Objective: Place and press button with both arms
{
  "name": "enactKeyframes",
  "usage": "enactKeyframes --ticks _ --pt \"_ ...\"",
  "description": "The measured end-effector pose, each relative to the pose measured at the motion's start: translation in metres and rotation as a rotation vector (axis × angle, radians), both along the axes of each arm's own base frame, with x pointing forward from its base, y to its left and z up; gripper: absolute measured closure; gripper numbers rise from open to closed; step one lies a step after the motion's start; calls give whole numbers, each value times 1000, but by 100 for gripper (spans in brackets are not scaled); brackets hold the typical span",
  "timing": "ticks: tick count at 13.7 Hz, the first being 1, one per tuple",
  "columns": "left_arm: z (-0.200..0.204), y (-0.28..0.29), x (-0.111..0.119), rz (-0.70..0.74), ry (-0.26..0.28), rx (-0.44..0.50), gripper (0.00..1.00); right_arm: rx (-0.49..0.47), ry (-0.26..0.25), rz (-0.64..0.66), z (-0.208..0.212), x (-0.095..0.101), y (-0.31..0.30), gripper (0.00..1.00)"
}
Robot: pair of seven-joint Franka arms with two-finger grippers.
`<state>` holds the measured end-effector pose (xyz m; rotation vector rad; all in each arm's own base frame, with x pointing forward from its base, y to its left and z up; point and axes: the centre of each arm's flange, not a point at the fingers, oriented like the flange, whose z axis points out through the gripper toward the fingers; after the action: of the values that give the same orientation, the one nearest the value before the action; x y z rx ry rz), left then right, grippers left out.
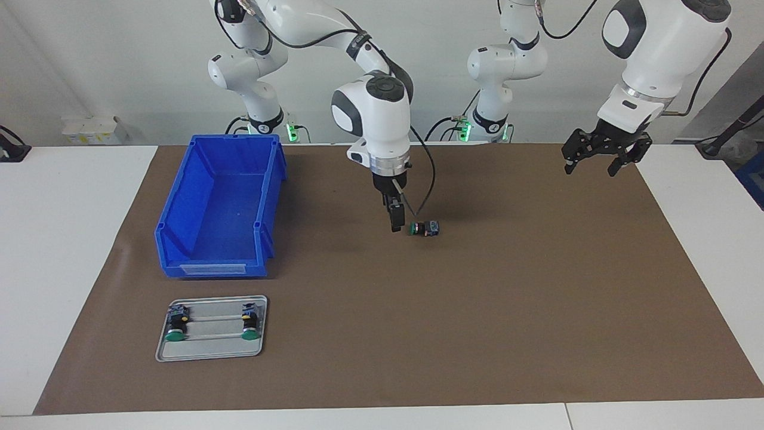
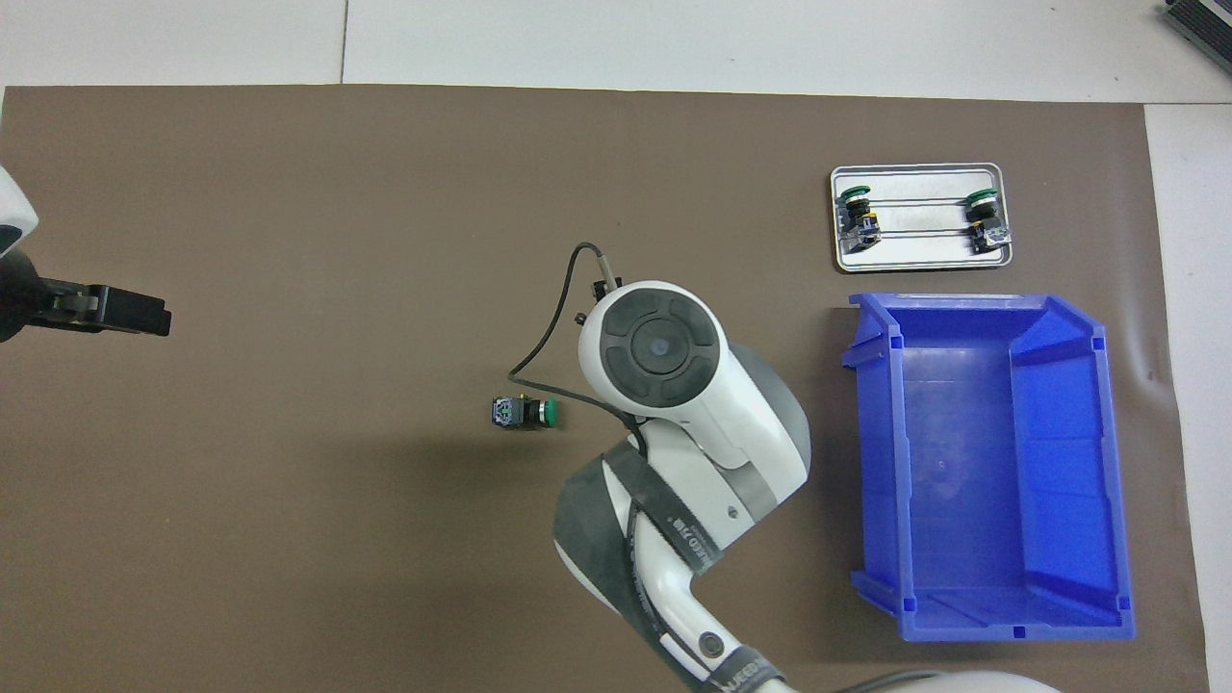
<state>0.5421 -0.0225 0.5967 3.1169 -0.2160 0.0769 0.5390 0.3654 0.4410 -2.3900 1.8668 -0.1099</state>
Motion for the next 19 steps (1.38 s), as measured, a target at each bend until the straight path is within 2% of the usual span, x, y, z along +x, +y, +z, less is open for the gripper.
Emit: enactKeyframes --ticks 5,8,11,14,16,19 --pt "0 -1 0 0 0 0 0 -78 45 335 36 40 -131 3" --pt "0 -17 -1 -29 2 1 0 -81 51 529 55 56 -219 2" --pt "-1 -30 -3 -52 5 2 0 -86 76 773 78 51 -293 1" --pt "-1 -54 -5 -95 5 2 0 -103 59 1032 106 39 -350 0" --pt "-3 -82 -10 -158 6 2 0 -108 57 1117 116 32 -382 0" --pt "-4 -136 -18 -426 -46 -24 0 -102 67 1178 127 23 -399 0"
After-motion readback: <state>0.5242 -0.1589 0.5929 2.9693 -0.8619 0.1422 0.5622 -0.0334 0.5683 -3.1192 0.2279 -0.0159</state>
